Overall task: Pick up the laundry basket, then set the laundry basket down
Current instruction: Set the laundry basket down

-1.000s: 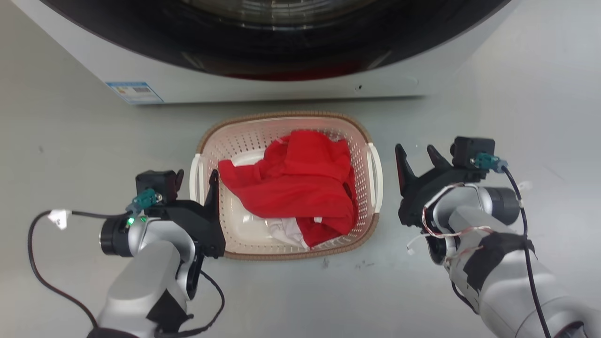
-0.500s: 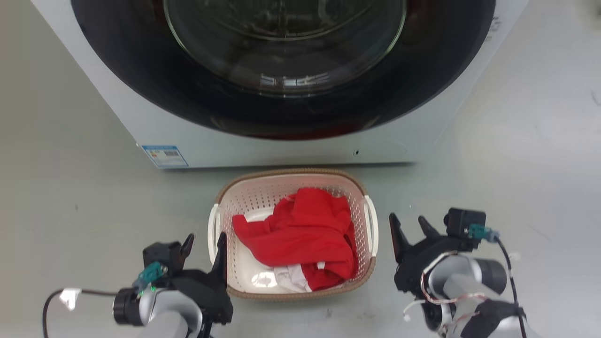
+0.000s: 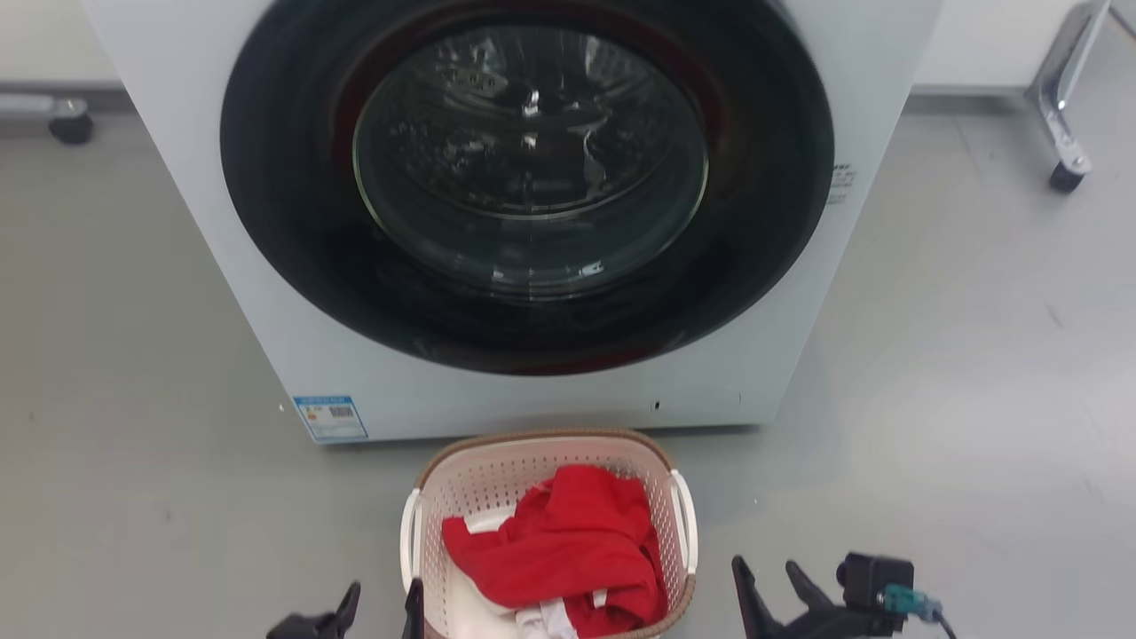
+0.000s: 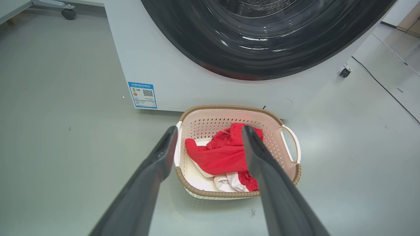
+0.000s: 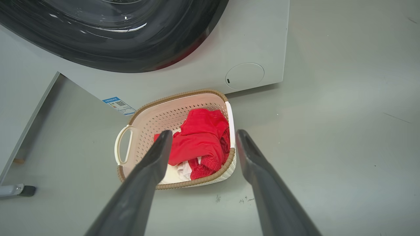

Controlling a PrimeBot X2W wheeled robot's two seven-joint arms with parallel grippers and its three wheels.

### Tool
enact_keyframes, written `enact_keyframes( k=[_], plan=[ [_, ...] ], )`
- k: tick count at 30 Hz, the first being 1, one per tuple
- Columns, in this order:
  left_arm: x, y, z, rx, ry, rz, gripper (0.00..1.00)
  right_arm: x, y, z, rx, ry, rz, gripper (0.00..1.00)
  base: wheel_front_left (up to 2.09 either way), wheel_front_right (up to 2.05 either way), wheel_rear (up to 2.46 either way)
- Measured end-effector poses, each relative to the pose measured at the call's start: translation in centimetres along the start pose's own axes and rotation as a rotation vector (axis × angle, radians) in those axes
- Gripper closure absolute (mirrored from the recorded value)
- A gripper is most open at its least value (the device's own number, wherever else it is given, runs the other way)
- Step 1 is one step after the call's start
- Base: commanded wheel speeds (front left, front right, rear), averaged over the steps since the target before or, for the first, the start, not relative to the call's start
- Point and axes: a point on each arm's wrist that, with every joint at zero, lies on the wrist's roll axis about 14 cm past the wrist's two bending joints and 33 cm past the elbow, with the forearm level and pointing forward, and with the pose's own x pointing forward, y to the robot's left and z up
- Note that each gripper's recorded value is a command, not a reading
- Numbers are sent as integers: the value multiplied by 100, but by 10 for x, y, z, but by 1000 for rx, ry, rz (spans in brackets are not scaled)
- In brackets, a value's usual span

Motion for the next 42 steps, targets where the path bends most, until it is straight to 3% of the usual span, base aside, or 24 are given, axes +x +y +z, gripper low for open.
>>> enact_keyframes(
  k=[13, 19, 42],
  plan=[
    [-47, -11, 27, -7, -154, -19, 0, -55, 17, 25, 10, -201, 56, 0, 0, 0, 0],
    [-56, -11, 39, -5, -207, -19, 0, -72, 2, 36, 22, -284, 1, 0, 0, 0, 0],
    [-70, 2, 49, 22, -261, 30, 0, -108, -3, 63, -33, -469, -70, 0, 0, 0, 0]
  ],
)
